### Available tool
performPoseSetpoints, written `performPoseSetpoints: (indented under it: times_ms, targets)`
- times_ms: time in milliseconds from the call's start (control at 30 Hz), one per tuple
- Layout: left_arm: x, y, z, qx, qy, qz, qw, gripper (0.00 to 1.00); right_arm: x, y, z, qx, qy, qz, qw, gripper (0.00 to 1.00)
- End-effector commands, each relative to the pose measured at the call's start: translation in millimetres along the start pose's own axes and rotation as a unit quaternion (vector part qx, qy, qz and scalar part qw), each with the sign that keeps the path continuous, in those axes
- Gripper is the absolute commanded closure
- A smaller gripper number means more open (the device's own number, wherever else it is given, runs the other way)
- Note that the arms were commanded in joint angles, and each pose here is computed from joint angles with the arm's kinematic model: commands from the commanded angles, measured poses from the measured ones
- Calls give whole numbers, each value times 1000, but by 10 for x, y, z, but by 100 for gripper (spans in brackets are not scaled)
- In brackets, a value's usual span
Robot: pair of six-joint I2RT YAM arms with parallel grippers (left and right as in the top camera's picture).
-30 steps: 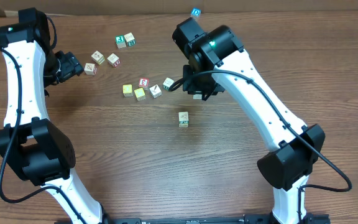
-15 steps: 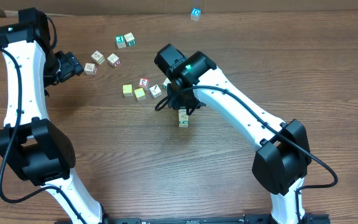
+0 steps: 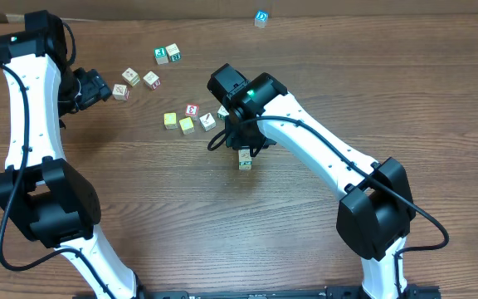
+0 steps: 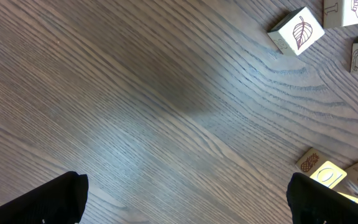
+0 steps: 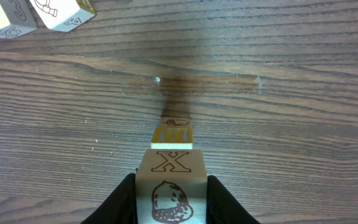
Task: Form a tower
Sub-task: 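Carry the X block over the two-block stack, then lower the X block onto the W block, aligning it on the stack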
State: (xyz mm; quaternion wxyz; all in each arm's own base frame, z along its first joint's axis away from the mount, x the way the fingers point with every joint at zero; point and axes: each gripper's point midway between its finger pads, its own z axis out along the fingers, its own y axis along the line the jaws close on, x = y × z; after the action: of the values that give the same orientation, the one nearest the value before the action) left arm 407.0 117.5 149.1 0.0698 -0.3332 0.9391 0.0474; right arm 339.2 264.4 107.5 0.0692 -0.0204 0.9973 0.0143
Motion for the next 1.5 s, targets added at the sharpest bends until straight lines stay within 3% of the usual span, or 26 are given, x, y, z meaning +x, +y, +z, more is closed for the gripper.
performPoseSetpoints:
  times_ms: [0, 1467]
  targets:
    - [-30, -16, -95, 7, -13, 2, 1000, 0, -8, -11, 6, 2, -2, 6, 1000, 71]
    - [-30, -16, -95, 7, -13, 2, 1000, 0, 76, -28, 169, 7, 8, 26, 1000, 71]
